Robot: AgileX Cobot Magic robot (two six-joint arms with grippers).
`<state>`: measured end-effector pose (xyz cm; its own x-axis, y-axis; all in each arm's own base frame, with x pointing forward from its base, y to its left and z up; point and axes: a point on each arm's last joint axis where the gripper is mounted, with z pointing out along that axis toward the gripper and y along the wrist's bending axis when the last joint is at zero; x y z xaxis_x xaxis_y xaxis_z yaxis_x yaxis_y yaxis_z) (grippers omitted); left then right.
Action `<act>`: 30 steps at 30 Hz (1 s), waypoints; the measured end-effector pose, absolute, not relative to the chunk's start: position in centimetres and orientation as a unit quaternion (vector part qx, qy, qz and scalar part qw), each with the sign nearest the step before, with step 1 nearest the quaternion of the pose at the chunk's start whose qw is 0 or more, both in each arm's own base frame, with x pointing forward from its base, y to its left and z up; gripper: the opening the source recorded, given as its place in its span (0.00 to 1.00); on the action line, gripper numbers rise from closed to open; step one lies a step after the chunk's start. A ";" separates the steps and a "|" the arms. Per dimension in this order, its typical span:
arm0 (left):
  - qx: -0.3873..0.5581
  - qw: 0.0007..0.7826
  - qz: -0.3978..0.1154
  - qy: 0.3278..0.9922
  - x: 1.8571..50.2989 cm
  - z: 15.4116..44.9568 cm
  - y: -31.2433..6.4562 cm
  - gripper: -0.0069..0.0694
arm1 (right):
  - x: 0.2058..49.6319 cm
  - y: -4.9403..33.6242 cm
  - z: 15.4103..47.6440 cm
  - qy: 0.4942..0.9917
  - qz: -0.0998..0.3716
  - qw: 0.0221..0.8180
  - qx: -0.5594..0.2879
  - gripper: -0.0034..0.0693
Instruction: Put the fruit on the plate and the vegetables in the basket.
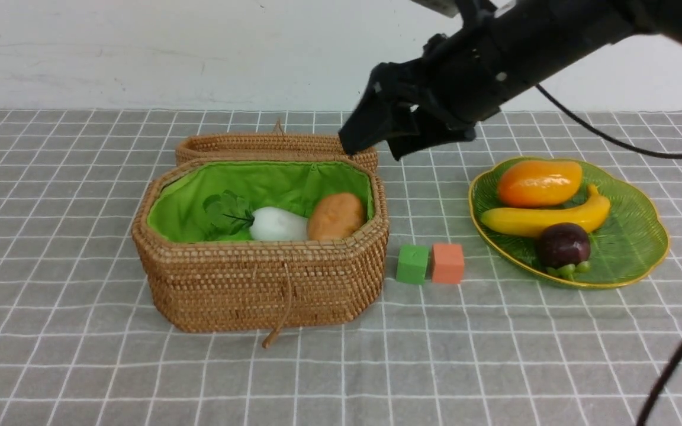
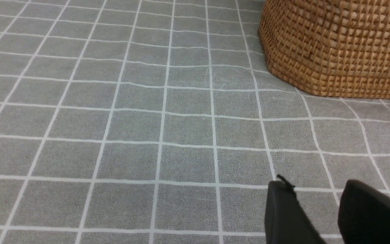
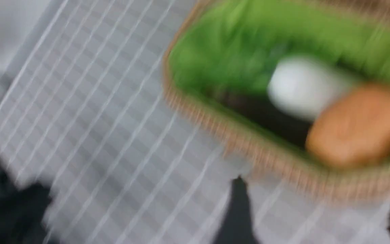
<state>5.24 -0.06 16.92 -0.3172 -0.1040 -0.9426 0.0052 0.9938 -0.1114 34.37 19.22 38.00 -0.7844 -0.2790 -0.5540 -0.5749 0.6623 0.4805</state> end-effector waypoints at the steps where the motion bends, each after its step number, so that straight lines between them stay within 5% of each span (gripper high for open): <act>1: -0.029 0.584 -0.044 0.810 5.2 16.9 0.0 0.40 | 33.5 18.6 38.5 0.896 0.319 0.209 -0.229 0.59; 5: -0.026 0.584 -0.040 0.810 5.2 16.9 0.0 0.40 | 31.2 16.4 38.8 0.930 0.251 0.198 -0.184 0.17; 7: -0.026 0.584 -0.040 0.810 5.2 16.9 0.0 0.40 | 29.8 15.0 38.8 0.944 0.213 0.194 -0.160 0.05; 23: -0.026 0.584 -0.040 0.810 5.2 16.9 0.0 0.40 | 28.3 13.5 39.8 0.947 0.168 0.220 -0.160 0.03; 30: -0.026 0.584 -0.040 0.810 5.2 16.9 0.0 0.40 | 24.1 10.1 43.6 0.896 0.096 0.378 -0.214 0.03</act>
